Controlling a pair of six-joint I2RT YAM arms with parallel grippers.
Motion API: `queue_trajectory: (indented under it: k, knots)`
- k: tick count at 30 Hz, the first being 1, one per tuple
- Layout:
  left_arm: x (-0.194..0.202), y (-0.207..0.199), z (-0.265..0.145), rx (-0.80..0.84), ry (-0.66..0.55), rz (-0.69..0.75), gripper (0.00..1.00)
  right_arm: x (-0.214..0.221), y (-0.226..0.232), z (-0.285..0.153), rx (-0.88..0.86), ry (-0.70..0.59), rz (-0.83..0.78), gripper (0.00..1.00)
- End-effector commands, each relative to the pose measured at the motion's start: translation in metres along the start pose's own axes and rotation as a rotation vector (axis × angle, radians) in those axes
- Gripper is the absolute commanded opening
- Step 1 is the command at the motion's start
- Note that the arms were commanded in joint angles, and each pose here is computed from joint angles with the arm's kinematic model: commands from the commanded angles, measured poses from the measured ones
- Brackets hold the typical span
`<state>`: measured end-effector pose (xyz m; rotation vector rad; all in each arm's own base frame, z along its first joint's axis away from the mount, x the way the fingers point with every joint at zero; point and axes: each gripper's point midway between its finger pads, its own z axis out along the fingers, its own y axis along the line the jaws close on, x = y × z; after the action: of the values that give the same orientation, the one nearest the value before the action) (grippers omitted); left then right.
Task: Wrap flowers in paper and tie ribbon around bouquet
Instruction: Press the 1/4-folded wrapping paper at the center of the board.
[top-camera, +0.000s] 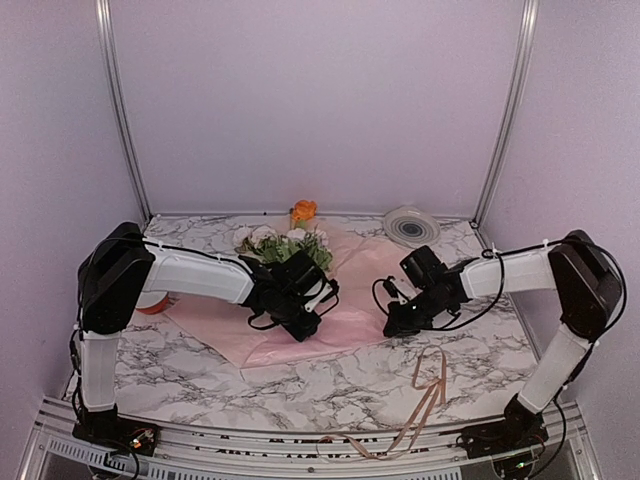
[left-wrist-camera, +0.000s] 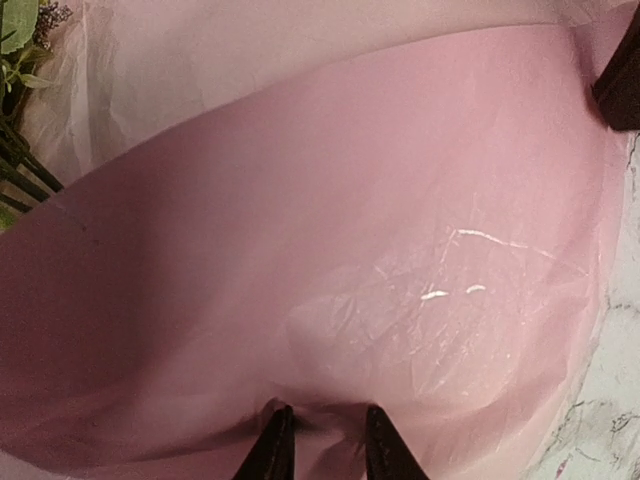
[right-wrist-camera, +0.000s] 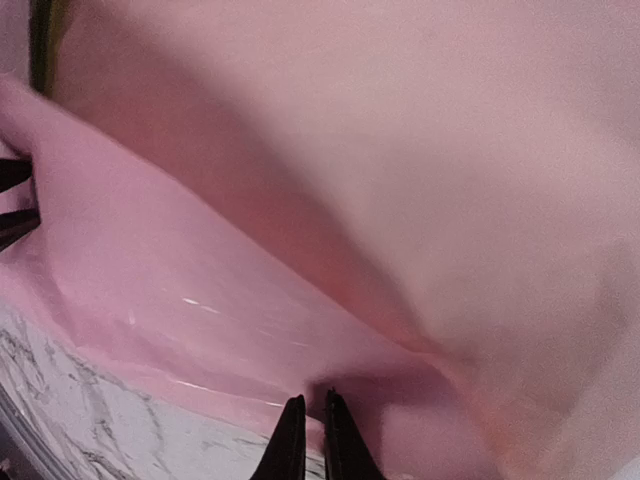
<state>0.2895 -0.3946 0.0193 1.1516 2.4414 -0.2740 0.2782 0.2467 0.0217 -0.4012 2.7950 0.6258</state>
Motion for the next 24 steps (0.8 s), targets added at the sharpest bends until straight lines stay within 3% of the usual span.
queue_trajectory:
  k: [1, 5, 7, 13, 16, 21, 24]
  knots:
    - [0.052, -0.002, 0.011, 0.033, 0.163, 0.039, 0.24, 0.016, -0.087, -0.038, 0.280, -0.014, 0.167, 0.10]
    - [0.046, -0.005, 0.008, 0.054, 0.138, 0.047, 0.24, 0.005, -0.125, -0.082, 0.465, -0.088, 0.208, 0.12]
    - [0.041, -0.004, 0.005, 0.053, 0.120, 0.054, 0.25, -0.011, -0.123, -0.102, 0.493, -0.139, 0.192, 0.19]
    - [-0.006, -0.008, -0.012, 0.065, 0.005, 0.060, 0.29, -0.074, -0.104, -0.160, 0.495, -0.426, 0.110, 0.62]
    - [-0.036, -0.019, -0.016, 0.089, -0.057, 0.083, 0.30, -0.100, -0.098, -0.190, 0.486, -0.600, 0.133, 0.98]
    - [-0.062, -0.035, -0.018, 0.117, -0.106, 0.112, 0.32, -0.121, -0.096, -0.227, 0.407, -0.783, 0.207, 0.97]
    - [-0.058, -0.036, 0.005, 0.114, -0.063, 0.115, 0.32, -0.111, -0.079, -0.209, 0.282, -0.701, 0.214, 0.70]
